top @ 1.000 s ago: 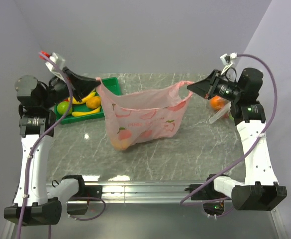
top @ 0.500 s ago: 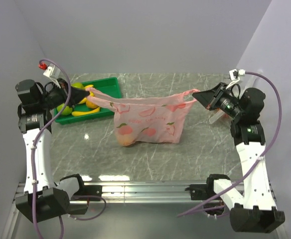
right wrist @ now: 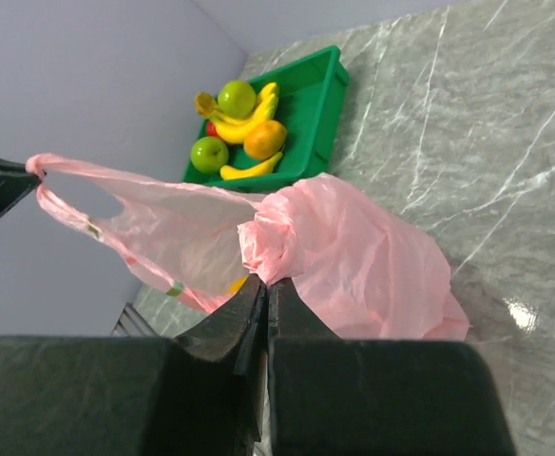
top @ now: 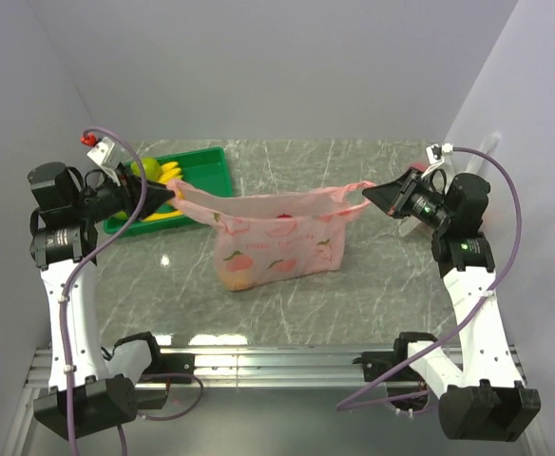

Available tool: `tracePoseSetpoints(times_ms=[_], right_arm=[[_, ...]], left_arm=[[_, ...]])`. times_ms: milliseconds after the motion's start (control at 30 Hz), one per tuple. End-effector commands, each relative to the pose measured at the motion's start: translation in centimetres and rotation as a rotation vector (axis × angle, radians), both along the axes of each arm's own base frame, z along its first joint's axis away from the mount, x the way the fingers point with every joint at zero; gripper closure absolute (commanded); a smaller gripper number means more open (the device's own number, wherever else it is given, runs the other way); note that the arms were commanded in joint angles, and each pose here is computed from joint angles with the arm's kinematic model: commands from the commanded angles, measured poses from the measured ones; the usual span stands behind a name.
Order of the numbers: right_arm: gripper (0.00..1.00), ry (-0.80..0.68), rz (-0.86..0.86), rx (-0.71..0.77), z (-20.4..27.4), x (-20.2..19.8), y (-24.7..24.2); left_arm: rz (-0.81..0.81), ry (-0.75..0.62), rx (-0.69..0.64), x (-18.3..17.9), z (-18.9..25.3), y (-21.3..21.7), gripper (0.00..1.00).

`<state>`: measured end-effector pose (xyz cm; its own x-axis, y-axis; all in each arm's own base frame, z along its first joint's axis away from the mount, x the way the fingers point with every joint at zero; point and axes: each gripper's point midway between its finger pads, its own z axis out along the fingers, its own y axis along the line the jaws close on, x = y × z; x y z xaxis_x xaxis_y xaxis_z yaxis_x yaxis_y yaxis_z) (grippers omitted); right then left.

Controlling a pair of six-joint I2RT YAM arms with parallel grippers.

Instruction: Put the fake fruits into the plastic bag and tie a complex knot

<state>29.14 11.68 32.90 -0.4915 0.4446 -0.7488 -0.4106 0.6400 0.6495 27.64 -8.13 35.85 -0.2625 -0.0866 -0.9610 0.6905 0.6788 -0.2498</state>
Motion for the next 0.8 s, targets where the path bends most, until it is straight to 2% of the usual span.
tracePoseSetpoints(times_ms=[0,100,167,300,400,533,667,767], right_arm=[[1.00,-0.113,0.013,-0.019,2.2,-0.9,0.0],[1.00,-0.124,0.031,-0.018,2.6,-1.4,0.4],[1.00,-0.130,0.044,-0.024,2.5,-1.7,0.6],[1.00,-0.114,0.054,-0.028,1.8,-1.9,0.9],[1.00,-0.109,0.053,-0.028,1.4,-1.9,0.9],[1.00,-0.108,0.049,-0.025,1.4,-1.8,1.0],[1.00,-0.108,0.049,-0.032,1.5,-1.9,1.0],[1.00,-0.111,0.051,-0.045,1.3,-2.1,1.0]], left_arm=[[0.020,-0.086,0.107,-0.9,1.0,0.6,0.59],[0.073,-0.159,0.124,-0.7,3.4,1.0,0.33],[0.083,-0.231,0.144,-0.9,5.6,1.0,0.21],[0.010,-0.335,0.195,-2.0,9.3,-0.8,0.04],[-0.097,-0.366,0.255,-2.3,9.2,-4.1,0.01],[-0.172,-0.325,0.372,-1.7,5.9,-7.9,0.01],[-0.332,-0.364,0.527,-2.5,2.6,-13.7,0.00],[-0.411,-0.327,0.564,-1.4,1.4,-16.8,0.01]])
